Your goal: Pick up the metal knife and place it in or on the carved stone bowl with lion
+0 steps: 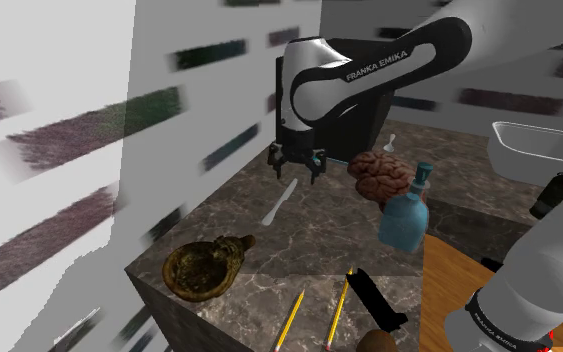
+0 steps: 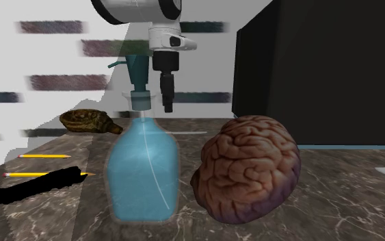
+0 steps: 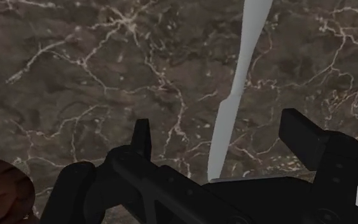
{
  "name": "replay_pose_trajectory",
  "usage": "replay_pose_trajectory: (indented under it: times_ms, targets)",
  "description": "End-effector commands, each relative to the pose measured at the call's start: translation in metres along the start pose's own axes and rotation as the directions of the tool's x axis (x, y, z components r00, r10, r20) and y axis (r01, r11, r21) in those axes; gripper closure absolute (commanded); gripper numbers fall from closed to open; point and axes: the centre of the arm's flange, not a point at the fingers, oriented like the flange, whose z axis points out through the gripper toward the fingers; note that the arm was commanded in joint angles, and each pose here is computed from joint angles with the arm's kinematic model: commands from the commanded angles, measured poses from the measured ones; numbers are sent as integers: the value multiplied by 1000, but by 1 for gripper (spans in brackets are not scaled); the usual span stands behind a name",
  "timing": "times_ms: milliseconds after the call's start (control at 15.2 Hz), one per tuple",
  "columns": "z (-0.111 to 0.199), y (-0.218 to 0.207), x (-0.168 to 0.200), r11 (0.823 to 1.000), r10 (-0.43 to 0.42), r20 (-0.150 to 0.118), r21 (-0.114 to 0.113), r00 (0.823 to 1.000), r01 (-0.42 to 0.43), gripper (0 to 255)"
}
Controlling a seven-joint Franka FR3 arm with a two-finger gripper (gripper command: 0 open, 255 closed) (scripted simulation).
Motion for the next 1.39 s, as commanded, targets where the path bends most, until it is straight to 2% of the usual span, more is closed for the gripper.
replay_pose_trajectory:
  times_ms: [0, 198, 726, 1188, 1254, 1320]
  targets:
    - [20, -18, 11, 997, 81, -3, -8, 997, -81, 0]
    - [44, -40, 28, 983, 182, -8, -21, 983, -182, 0]
    - [84, -39, 28, 983, 182, -8, -21, 983, -182, 0]
    - [84, -39, 28, 983, 182, -8, -21, 983, -182, 0]
    - [84, -39, 28, 983, 182, -8, -21, 983, -182, 255]
    - [84, -39, 28, 983, 182, -8, -21, 983, -182, 255]
